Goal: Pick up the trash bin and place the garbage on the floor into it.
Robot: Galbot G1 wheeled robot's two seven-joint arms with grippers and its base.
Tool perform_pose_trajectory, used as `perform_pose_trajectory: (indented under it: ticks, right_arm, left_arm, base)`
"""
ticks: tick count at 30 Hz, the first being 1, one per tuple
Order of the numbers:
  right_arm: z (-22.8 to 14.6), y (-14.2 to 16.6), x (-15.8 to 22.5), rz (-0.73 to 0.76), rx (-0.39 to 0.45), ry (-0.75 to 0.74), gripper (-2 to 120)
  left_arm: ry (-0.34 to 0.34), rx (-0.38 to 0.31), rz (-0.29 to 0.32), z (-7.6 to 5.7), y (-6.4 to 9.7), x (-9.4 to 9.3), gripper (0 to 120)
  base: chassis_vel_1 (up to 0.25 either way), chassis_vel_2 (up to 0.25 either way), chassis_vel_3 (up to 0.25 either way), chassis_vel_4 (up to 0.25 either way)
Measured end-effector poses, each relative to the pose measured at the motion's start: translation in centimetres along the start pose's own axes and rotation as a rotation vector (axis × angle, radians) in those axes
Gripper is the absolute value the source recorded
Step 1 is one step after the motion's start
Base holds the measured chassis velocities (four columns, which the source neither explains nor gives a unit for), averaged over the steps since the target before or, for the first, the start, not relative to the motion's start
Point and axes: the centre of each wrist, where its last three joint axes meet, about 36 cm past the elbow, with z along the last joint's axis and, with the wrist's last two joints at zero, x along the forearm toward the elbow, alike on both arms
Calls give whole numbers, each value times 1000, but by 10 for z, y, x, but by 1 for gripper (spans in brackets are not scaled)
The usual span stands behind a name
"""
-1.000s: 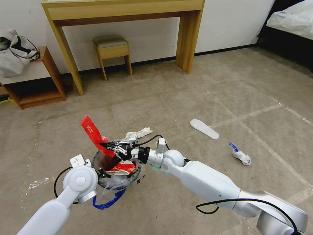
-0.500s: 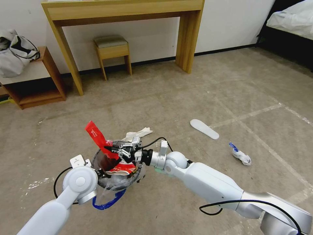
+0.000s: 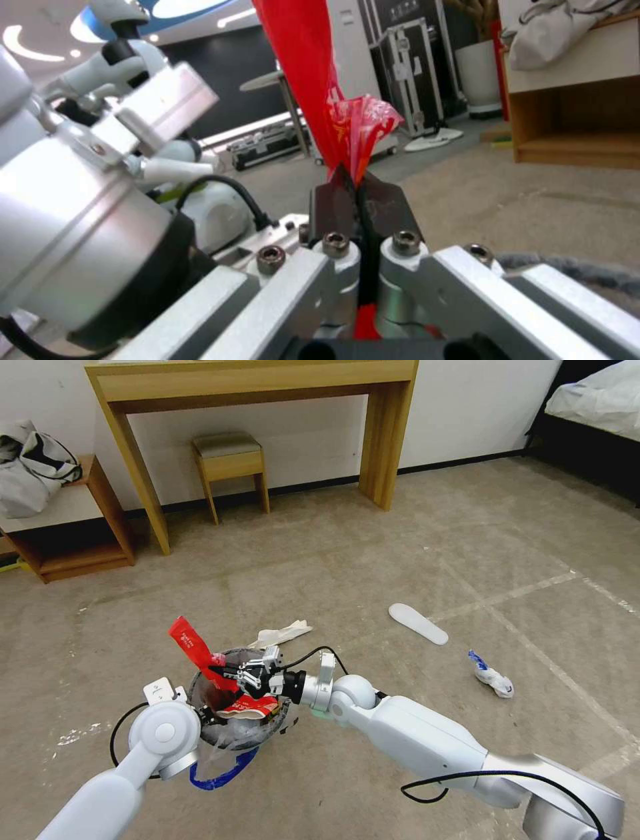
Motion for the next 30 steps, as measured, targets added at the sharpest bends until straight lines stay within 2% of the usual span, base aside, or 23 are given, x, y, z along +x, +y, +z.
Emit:
perform_pose_trajectory:
  ticks: [9,11,13,17,19,20,22,26,27,28,29,30]
  right_arm:
    - [10,-6,1,18,28,21,1]
    - [11,-6,1,22,33,22,5]
    - [14,-6,1,28,42,22,15]
    - [14,-7,1,31,47,23,22]
    - [14,-12,5,42,60,29,38]
    - [14,-12,5,42,60,29,38]
    - [13,-15,8,47,70,35,51]
    - [10,-17,10,49,75,37,58]
    - [9,-18,10,49,78,38,61]
    - [7,-19,11,50,86,40,71]
    - [7,-19,11,50,86,40,71]
    - [6,-21,12,52,91,41,76]
  left_arm:
    - [-1,1,2,0,1,2,0]
    - [-1,0,2,0,1,2,0]
    - [-1,-1,1,1,1,2,0]
    - [0,-2,1,1,2,3,0]
    - [-2,-4,-1,2,3,4,0]
    - [-2,-4,-1,2,3,4,0]
    - [-4,-3,-3,1,3,4,0]
    - [-5,-4,-4,1,3,4,0]
    - [-6,-4,-5,0,4,4,0]
    - [-7,-3,-7,0,4,3,0]
    - [-7,-3,-7,0,4,3,0]
    - [-7,-2,-7,0,4,3,0]
  base:
    - [0,0,0,0]
    - [0,0,0,0]
    - [0,0,0,0]
    - [0,0,0,0]
    - [0,0,0,0]
    - [0,0,0,0]
    - [0,0,0,0]
    - [0,0,0,0]
    - [0,0,0,0]
    - [0,0,0,0]
    - [0,0,0,0]
    - [0,0,0,0]
